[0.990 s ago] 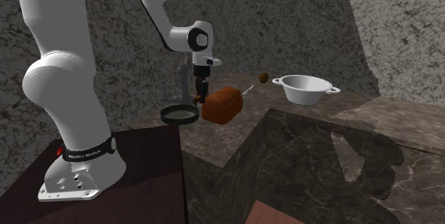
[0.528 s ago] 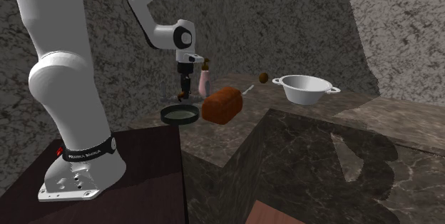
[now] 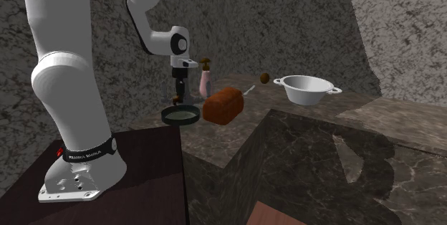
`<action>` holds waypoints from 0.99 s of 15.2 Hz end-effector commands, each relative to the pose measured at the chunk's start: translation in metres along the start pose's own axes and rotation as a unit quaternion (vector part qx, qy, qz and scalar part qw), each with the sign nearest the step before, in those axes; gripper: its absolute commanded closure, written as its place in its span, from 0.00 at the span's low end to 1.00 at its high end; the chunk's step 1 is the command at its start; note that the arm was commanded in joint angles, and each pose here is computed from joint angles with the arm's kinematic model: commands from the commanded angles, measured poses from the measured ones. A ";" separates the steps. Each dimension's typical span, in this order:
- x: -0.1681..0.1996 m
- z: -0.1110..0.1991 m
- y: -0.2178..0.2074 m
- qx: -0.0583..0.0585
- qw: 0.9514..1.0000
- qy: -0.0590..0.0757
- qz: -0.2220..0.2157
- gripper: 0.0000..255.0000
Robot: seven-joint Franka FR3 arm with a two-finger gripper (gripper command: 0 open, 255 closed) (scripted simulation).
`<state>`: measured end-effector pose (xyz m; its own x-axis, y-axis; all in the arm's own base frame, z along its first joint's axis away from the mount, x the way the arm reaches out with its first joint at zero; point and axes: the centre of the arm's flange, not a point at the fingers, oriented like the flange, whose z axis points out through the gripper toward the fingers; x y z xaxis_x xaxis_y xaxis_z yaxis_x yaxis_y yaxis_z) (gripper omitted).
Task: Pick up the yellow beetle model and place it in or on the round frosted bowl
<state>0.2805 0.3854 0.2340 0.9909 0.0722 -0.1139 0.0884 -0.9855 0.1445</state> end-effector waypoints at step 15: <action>0.006 0.047 -0.007 0.000 1.000 0.000 0.000 1.00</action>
<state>0.2806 0.3852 0.1858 0.9909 0.0722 -0.1137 0.0884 -0.9856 0.1442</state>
